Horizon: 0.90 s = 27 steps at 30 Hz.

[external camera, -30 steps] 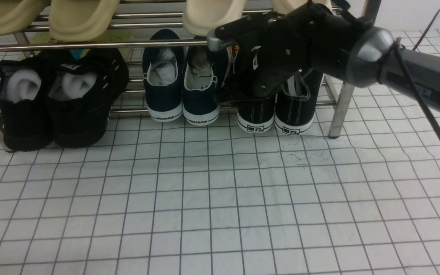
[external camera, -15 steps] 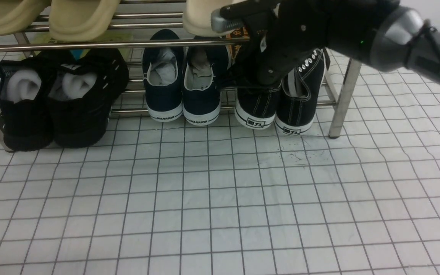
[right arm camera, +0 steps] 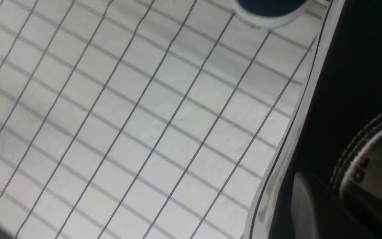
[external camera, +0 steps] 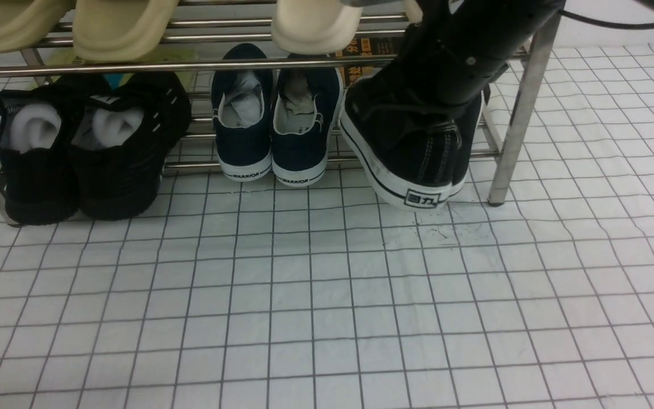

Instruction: Take the shoes off the shelf with your hand from the white checkered tablecloth.

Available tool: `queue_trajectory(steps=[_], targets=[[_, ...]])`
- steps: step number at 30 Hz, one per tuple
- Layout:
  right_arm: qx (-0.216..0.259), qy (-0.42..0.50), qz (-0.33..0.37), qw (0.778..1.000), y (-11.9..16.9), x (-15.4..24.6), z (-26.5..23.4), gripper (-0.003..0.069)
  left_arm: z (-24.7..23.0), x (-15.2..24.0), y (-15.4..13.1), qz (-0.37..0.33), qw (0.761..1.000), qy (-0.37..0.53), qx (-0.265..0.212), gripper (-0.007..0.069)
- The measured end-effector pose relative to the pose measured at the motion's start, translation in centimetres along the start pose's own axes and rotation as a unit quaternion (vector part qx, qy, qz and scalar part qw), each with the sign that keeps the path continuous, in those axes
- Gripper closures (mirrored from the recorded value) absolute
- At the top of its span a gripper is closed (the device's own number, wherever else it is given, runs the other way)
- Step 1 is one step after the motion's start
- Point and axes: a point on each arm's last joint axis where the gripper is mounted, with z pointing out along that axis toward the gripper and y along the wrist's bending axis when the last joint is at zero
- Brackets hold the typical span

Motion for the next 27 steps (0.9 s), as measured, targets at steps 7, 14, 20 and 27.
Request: queue_trajectory(steps=[7,14,20,27], targets=[[-0.005,-0.015,-0.016,1.000,0.8,1.0,-3.0,0.0652,0.0,0.0,0.0,0.000,1.000,0.000,0.000,0.0385],[-0.025,0.010,-0.056,0.998,3.8,5.6,-5.0,0.0652,0.0,0.0,0.0,0.000,1.000,0.000,0.000,0.0385],[-0.051,0.063,-0.086,0.993,6.6,10.1,-4.5,0.0648,0.0,0.0,0.0,0.000,1.000,0.000,0.000,0.0385],[-0.036,0.100,-0.062,0.992,6.6,12.3,0.7,0.0647,0.0,0.0,0.0,0.000,1.000,0.000,0.000,0.0385]])
